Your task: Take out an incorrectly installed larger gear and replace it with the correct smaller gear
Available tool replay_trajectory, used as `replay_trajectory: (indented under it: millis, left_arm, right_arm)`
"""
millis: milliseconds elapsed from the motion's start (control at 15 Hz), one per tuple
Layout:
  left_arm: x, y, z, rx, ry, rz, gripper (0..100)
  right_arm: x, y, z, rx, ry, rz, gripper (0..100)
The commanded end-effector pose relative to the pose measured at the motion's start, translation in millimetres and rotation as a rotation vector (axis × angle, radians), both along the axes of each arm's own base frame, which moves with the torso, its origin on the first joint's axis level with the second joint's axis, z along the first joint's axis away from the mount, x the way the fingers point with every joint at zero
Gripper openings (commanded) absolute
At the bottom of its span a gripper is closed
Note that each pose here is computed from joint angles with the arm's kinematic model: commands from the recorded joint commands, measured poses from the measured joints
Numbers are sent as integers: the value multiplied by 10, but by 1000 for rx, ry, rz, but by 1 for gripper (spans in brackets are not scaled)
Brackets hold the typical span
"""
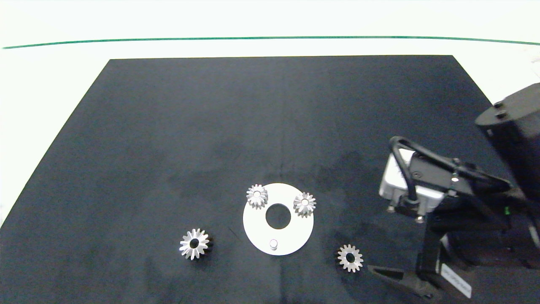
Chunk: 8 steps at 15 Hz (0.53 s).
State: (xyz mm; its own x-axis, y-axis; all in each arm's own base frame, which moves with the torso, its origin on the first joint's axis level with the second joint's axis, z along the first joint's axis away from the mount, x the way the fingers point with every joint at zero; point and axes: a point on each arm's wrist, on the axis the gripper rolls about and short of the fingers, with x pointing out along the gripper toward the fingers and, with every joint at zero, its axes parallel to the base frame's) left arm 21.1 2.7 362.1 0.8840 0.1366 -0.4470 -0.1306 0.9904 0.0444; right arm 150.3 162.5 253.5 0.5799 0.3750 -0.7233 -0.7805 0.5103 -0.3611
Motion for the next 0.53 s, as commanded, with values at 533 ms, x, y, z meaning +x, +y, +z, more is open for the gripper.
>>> replay_trajectory:
  millis: [533]
  left_arm:
    - [-80,24,-11,12,-14,-9,100]
  right_arm:
    - [200,507,-667,-260,125,27,100]
